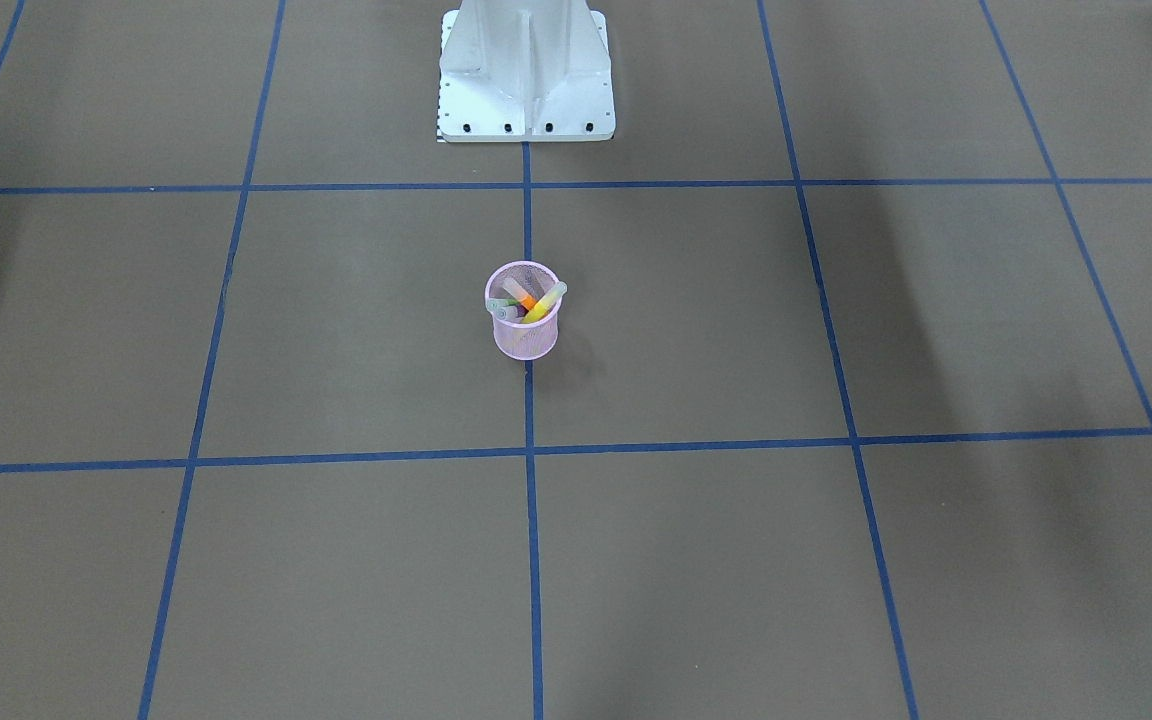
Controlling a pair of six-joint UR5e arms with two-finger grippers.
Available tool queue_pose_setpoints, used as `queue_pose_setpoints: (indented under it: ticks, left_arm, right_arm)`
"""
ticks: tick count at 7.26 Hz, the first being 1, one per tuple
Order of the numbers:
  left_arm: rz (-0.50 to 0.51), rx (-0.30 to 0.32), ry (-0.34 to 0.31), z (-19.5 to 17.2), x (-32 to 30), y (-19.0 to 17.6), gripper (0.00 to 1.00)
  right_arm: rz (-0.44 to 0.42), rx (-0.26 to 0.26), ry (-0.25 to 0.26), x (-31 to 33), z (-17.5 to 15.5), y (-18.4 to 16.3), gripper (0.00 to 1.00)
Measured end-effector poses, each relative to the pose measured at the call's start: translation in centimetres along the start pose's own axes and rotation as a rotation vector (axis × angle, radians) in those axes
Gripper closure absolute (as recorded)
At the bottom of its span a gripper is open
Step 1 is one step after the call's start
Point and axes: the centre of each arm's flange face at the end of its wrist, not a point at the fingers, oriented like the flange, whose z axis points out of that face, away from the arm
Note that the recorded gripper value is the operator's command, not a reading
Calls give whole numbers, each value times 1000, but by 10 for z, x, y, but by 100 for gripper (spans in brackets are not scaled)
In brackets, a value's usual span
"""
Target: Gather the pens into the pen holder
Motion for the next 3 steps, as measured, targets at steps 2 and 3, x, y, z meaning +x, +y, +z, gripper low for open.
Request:
queue_pose_setpoints:
  ticks: [2,3]
  left_arm:
    - [4,6,0,-3,5,12,0]
    - [5,6,0,-3,7,18,0]
  right_arm:
    - [-2,4,-1,-2,-2,0,0]
    - [-3,5,-1,-2,-2,1,0]
